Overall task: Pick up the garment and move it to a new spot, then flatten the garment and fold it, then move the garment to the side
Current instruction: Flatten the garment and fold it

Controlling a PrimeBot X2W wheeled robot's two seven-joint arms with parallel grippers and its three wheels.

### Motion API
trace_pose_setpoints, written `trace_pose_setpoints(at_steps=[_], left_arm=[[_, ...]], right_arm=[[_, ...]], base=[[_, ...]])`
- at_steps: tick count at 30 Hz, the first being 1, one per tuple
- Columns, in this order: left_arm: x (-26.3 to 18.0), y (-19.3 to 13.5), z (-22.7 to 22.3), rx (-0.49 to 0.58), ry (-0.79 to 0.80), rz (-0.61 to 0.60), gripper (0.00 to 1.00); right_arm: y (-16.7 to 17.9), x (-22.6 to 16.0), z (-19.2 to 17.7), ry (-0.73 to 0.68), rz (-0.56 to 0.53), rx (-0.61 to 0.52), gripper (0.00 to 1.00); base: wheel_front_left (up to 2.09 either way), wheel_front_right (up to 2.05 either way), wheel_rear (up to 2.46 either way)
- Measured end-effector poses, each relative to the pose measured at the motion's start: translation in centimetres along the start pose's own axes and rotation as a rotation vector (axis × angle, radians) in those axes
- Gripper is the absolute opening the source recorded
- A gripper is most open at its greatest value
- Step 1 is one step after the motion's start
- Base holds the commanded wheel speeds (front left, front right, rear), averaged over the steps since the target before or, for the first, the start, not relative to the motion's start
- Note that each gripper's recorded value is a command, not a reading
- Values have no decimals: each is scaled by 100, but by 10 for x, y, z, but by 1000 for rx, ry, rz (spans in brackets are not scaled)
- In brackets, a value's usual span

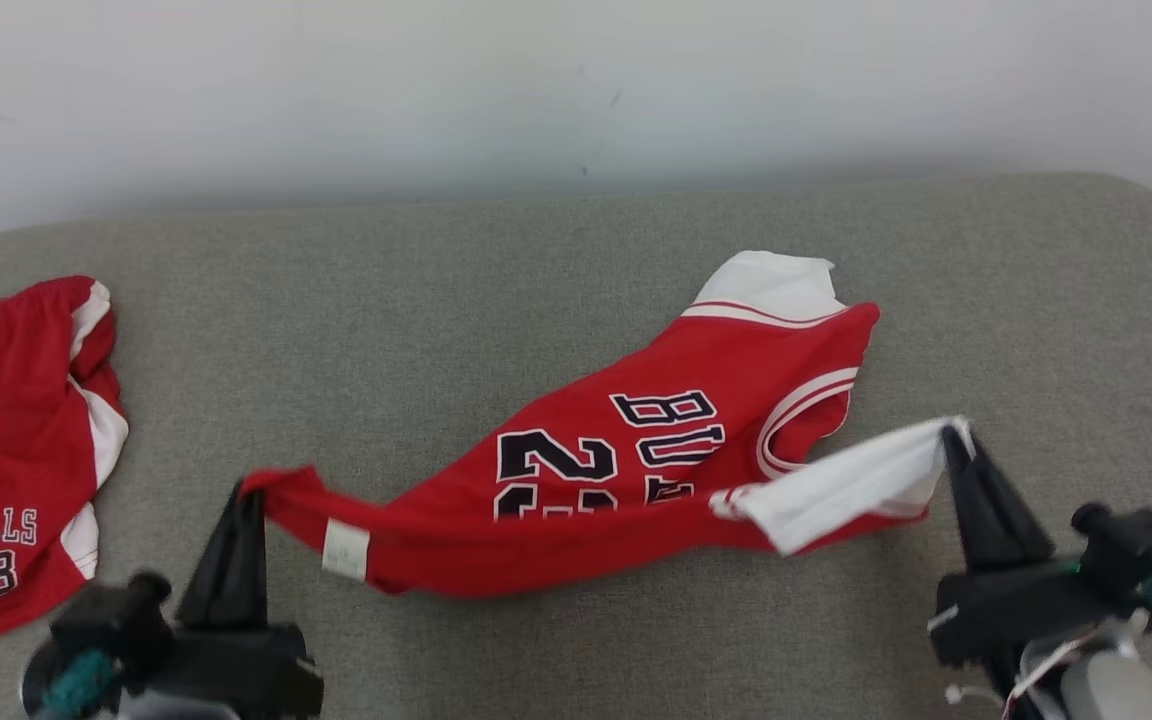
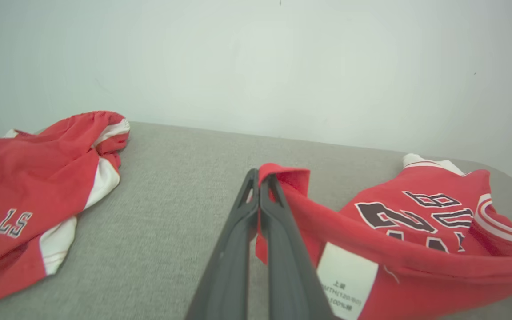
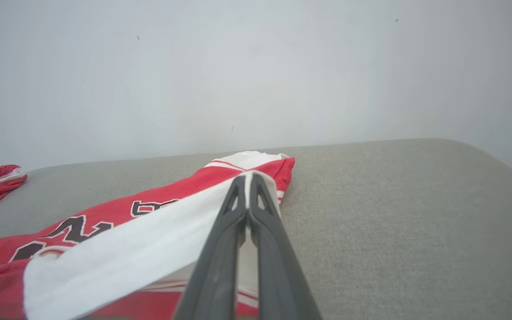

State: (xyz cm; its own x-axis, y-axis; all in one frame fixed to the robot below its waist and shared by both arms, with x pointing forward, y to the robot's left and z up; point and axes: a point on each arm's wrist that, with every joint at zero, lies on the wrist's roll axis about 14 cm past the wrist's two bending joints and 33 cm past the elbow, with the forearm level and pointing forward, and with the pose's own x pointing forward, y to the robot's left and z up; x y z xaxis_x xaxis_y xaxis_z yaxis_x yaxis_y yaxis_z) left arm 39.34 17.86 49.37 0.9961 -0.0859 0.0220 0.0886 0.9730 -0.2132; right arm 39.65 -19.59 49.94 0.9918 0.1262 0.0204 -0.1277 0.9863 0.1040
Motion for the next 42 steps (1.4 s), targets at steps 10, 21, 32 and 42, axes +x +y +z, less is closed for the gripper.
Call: trace_pose_setpoints(at_steps=[10,21,32,42], left_arm=[[138,-66,149,158,-199,-308,0],[266,-60,204,77,-199,-293,0],[334,-68,229,53,-257,-280,0],[358,-72,263,23,-328,-264,0]], right_arm=[[2,124,162,-334,111,-214,0],[6,244,259,-435,118,-249,0],[1,304,298,-450,63,-302,0],[1,322,344,-509,3,-357,0]], base=[[0,0,0],[0,0,0],[0,0,0],[0,0,0]])
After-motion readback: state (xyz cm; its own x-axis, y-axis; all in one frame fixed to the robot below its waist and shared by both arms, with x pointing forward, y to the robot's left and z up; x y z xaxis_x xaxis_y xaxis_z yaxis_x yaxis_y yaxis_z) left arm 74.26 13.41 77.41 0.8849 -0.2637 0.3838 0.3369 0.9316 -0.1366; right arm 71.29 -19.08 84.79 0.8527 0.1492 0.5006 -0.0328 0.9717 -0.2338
